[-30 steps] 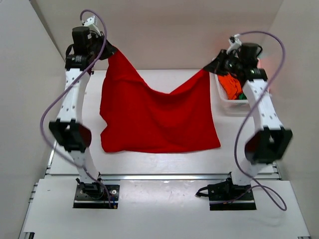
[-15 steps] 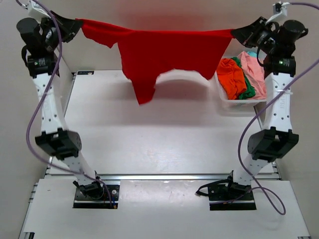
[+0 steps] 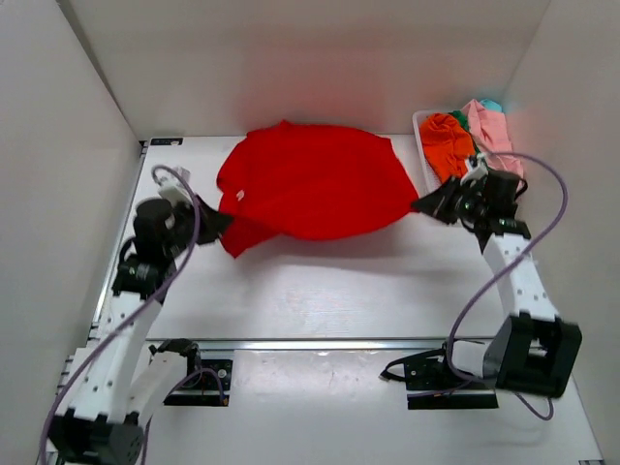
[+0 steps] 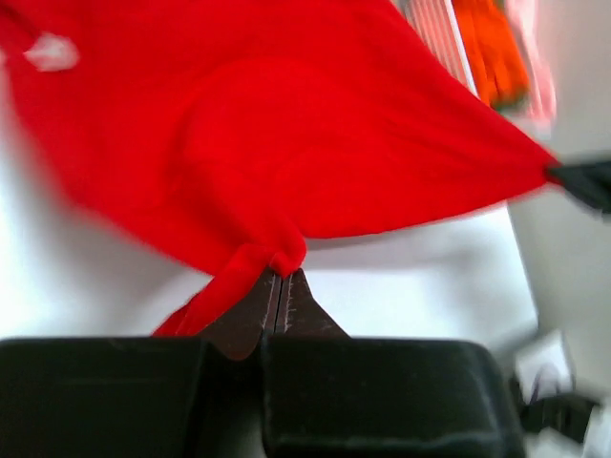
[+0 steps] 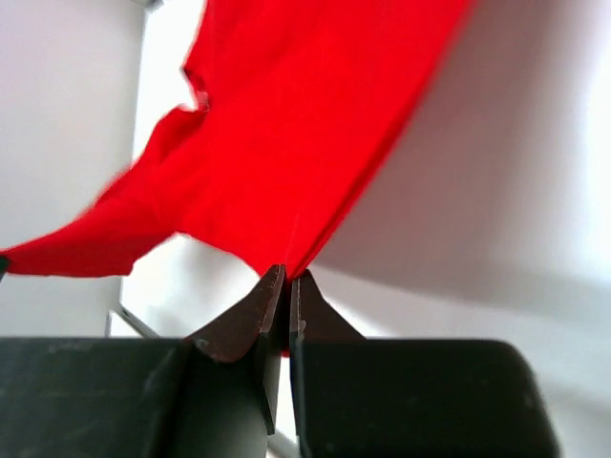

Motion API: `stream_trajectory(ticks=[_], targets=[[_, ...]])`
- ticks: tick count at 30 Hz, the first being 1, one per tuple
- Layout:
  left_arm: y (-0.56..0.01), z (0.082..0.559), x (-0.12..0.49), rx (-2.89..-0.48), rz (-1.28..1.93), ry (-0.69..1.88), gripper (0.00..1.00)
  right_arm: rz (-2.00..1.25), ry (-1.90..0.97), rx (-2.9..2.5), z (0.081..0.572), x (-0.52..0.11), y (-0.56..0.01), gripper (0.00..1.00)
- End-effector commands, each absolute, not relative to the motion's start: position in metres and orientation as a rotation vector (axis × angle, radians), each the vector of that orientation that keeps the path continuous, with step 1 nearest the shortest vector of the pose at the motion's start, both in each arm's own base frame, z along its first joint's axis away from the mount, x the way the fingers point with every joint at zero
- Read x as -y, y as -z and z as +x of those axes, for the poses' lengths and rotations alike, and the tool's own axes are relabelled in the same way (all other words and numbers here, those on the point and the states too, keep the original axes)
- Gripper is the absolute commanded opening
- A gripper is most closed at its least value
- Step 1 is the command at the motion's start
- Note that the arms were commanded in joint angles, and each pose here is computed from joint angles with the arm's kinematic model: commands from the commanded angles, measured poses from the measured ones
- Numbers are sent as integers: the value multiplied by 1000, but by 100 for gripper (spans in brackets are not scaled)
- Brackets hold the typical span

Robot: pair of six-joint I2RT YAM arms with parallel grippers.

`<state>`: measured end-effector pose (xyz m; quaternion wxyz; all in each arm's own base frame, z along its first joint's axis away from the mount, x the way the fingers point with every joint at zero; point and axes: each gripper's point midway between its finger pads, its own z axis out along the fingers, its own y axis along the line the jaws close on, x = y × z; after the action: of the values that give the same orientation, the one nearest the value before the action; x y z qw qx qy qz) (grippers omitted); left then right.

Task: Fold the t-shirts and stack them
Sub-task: Flatten out the tshirt

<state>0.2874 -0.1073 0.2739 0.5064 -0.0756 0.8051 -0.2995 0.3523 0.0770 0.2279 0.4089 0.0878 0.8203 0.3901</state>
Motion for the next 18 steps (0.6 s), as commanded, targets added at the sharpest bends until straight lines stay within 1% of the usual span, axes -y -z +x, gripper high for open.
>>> stream_trajectory(ticks=[1,3,5,6,7,9,10,11,13,14,15,16,17,18], targets=[[-269,246,102,-1890,-152,601,0,149,-885,-2028,315,-80,-233,0],[-252,225,103,-1914,-194,651,0,154,-901,-2044,292,-88,-222,0],[-260,218,107,-1895,-192,695,0,158,-913,-2033,282,-94,-224,0],[-271,219,106,-1872,-205,702,0,148,-937,-2017,276,-101,-229,0],[-287,221,106,-1836,-189,701,0,157,-956,-1994,276,-103,-239,0],[-299,232,108,-1833,-168,687,0,139,-967,-1971,282,-106,-251,0],[-307,236,107,-1812,-168,680,0,127,-990,-1973,289,-109,-251,0],[-301,246,108,-1838,-158,659,0,106,-994,-1947,294,-111,-261,0],[-290,271,103,-1864,-163,611,0,102,-1012,-1989,318,-114,-252,0],[-275,283,110,-1923,-130,639,0,86,-997,-1985,330,-115,-252,0],[-261,301,107,-1962,-150,680,0,85,-1006,-2019,349,-117,-243,1],[-266,316,103,-1929,-147,710,0,78,-1013,-2056,372,-118,-233,0],[-245,335,101,-1997,-185,710,0,101,-1035,-2114,389,-119,-213,0],[-244,363,99,-2011,-179,681,0,73,-1030,-2089,409,-119,-232,0]])
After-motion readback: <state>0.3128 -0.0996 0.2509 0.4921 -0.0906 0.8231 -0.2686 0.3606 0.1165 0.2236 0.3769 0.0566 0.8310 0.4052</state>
